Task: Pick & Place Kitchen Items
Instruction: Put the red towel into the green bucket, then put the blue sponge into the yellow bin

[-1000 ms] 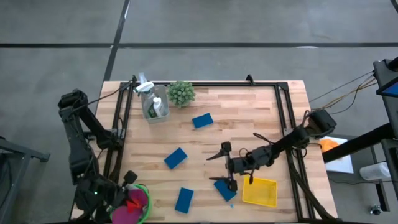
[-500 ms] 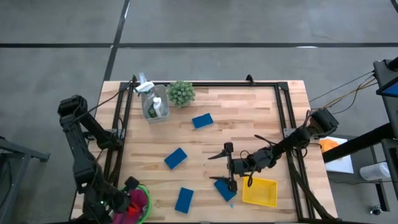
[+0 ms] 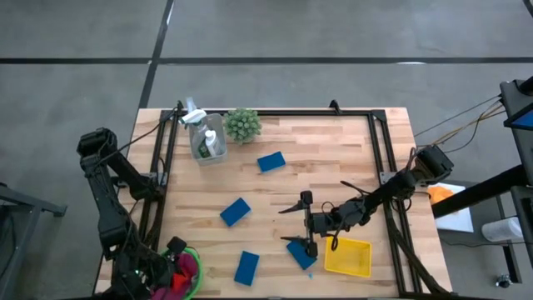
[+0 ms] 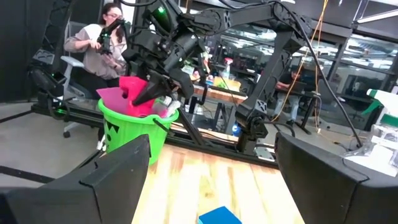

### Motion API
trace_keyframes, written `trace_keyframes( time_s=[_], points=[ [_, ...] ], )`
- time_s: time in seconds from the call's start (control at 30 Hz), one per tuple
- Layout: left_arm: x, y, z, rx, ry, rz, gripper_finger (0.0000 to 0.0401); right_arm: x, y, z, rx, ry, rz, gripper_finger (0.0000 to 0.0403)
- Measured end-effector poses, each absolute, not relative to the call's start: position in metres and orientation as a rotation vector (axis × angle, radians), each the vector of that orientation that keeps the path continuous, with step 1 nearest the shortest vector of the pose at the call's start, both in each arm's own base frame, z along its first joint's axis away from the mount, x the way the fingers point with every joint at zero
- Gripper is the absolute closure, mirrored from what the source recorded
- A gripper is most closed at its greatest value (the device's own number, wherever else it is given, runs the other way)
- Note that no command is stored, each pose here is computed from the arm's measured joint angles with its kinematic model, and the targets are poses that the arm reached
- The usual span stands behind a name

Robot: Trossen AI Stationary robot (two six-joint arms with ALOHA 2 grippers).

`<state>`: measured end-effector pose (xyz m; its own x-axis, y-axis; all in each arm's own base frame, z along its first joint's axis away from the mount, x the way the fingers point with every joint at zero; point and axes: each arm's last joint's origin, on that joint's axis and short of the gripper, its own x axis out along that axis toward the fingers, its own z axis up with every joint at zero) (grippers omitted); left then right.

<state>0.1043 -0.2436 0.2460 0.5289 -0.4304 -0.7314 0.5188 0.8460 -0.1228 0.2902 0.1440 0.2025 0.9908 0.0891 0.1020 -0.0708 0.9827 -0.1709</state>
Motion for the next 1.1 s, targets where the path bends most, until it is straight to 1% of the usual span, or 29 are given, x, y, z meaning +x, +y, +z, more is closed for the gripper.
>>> trace_keyframes(
  time_s=[0.17,0.33,0.8,0.87,1.0,1.1],
  points=[
    [0.103,-0.243,0.246,0.108,0.865,-0.584,0.0189,0.29,0.144,0.202,-0.165,-0.109,0.081,0.0062],
    [0.101,-0.238,0.253,0.055,0.869,-0.59,0.0168,0.29,0.144,0.202,-0.166,-0.107,0.081,0.0062],
    [0.093,-0.222,0.273,0.005,0.83,-0.614,0.0165,0.29,0.144,0.202,-0.168,-0.102,0.082,0.0062],
    [0.093,-0.22,0.277,0.004,0.796,-0.605,0.0165,0.29,0.144,0.202,-0.168,-0.102,0.082,0.0062],
    [0.094,-0.214,0.284,0.079,0.688,-0.553,0.0165,0.29,0.144,0.202,-0.167,-0.102,0.082,0.0062],
    [0.097,-0.21,0.289,0.15,0.561,-0.443,0.0165,0.29,0.144,0.202,-0.167,-0.102,0.082,0.0062]
  ],
)
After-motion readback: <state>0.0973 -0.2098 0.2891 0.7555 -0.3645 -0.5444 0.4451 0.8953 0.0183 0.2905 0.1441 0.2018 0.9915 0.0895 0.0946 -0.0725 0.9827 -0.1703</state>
